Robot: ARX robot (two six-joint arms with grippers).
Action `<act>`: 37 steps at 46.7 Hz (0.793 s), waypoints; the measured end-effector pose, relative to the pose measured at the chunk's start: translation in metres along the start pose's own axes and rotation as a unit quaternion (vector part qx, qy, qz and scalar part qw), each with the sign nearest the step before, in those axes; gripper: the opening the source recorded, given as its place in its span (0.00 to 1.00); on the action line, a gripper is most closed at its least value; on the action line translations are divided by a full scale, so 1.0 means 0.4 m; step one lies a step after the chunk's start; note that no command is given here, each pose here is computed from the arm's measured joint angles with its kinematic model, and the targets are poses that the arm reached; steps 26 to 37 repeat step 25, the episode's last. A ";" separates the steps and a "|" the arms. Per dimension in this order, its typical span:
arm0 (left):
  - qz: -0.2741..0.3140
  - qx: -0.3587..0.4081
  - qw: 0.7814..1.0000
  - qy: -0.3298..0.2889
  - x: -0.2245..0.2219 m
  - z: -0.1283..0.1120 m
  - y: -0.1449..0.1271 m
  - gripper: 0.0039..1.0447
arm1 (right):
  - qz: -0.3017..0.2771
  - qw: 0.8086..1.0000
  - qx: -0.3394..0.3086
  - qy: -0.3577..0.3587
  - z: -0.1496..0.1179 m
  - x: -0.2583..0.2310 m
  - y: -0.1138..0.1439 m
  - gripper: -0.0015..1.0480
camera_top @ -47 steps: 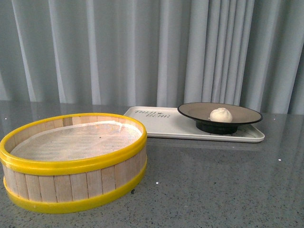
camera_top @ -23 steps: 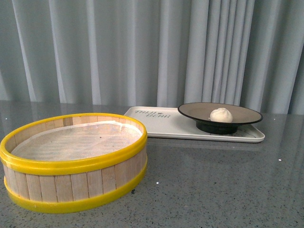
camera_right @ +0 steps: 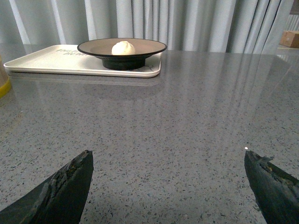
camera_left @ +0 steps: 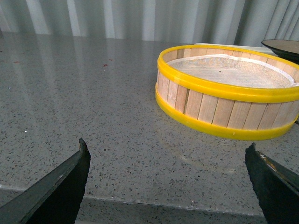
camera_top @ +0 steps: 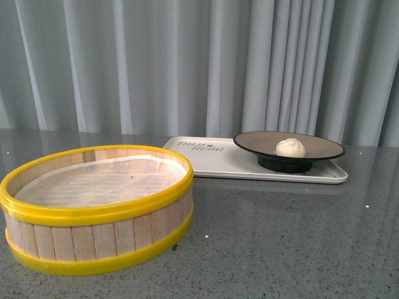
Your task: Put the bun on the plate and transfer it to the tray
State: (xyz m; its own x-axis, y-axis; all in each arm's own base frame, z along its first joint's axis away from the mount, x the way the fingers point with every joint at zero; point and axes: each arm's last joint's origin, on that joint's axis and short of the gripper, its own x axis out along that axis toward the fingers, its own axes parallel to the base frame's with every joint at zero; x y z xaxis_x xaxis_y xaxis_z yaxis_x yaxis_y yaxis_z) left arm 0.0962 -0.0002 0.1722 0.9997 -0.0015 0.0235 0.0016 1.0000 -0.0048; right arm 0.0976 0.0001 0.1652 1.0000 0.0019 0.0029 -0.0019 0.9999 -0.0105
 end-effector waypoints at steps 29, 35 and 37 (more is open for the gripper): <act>0.000 0.000 1.000 0.000 0.000 0.000 0.000 0.94 | 0.000 1.000 0.000 0.000 0.000 0.000 0.000 0.92; 0.000 0.000 1.000 0.000 0.000 0.000 0.000 0.94 | 0.000 1.000 0.000 0.000 0.000 0.000 0.000 0.92; 0.000 0.000 1.000 0.000 0.000 0.000 0.000 0.94 | 0.000 1.000 0.000 0.000 0.000 0.000 0.000 0.92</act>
